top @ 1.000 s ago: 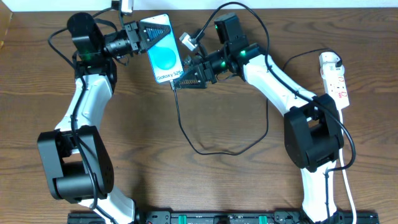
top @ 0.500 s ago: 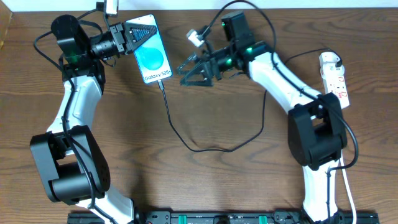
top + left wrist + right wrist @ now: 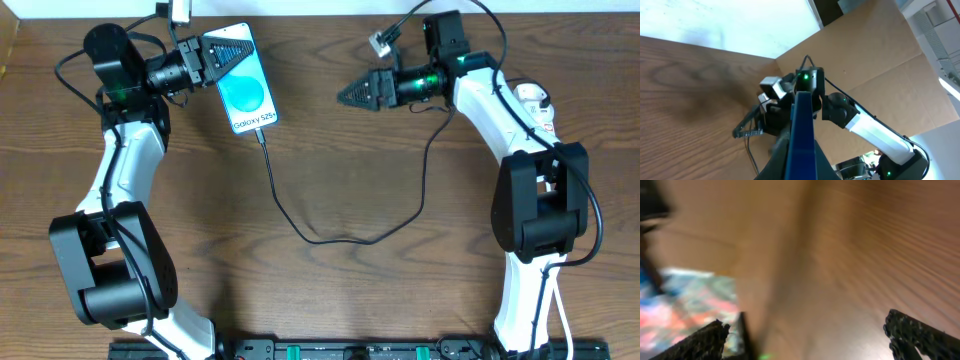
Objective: Plug charger to phone and switch on socket
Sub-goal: 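Open the right gripper and pull it back from the phone, then move the right gripper over the white power strip's switch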
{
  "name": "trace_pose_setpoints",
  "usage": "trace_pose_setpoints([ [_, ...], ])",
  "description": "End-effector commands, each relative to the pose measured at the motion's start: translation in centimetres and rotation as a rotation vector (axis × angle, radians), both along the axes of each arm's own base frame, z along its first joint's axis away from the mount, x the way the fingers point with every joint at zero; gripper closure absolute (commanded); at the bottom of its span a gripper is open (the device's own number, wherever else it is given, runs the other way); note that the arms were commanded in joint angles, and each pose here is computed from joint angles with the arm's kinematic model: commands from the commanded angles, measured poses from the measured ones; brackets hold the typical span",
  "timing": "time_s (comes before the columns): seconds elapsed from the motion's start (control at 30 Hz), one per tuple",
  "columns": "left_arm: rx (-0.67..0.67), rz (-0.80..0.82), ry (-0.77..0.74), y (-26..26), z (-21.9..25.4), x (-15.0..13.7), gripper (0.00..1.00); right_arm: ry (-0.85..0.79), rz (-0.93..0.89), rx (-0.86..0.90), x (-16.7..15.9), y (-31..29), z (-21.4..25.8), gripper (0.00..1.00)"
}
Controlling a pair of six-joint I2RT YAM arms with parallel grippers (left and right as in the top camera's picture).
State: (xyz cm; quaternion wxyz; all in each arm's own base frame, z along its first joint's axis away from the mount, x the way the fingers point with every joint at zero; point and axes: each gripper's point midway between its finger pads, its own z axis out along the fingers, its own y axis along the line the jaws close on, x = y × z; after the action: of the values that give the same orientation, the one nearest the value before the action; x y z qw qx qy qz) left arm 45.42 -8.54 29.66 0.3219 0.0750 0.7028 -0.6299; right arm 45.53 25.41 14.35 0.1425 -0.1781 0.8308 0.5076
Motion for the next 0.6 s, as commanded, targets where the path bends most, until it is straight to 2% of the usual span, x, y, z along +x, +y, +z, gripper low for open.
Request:
trace_pose_setpoints([
  [0.0, 0.009, 0.003, -0.026, 0.0, 0.2, -0.4, 0.92, -0.018, -0.154, -0.240, 2.2, -3.2, -2.7, 0.01],
  [0.13, 0.009, 0.000, -0.014, -0.2, -0.7, -0.6, 0.93, 0.011, -0.238, -0.333, 2.8, -5.9, -2.8, 0.01],
  [0.33, 0.002, 0.020, 0.032, -0.2, -2.4, -0.7, 0.92, -0.009, -0.404, -0.465, 4.4, -12.4, 0.4, 0.01],
  [0.57, 0.002, 0.019, 0.035, -0.3, -2.5, -0.7, 0.92, -0.092, -0.565, -0.465, 5.7, -19.0, 5.8, 0.01],
])
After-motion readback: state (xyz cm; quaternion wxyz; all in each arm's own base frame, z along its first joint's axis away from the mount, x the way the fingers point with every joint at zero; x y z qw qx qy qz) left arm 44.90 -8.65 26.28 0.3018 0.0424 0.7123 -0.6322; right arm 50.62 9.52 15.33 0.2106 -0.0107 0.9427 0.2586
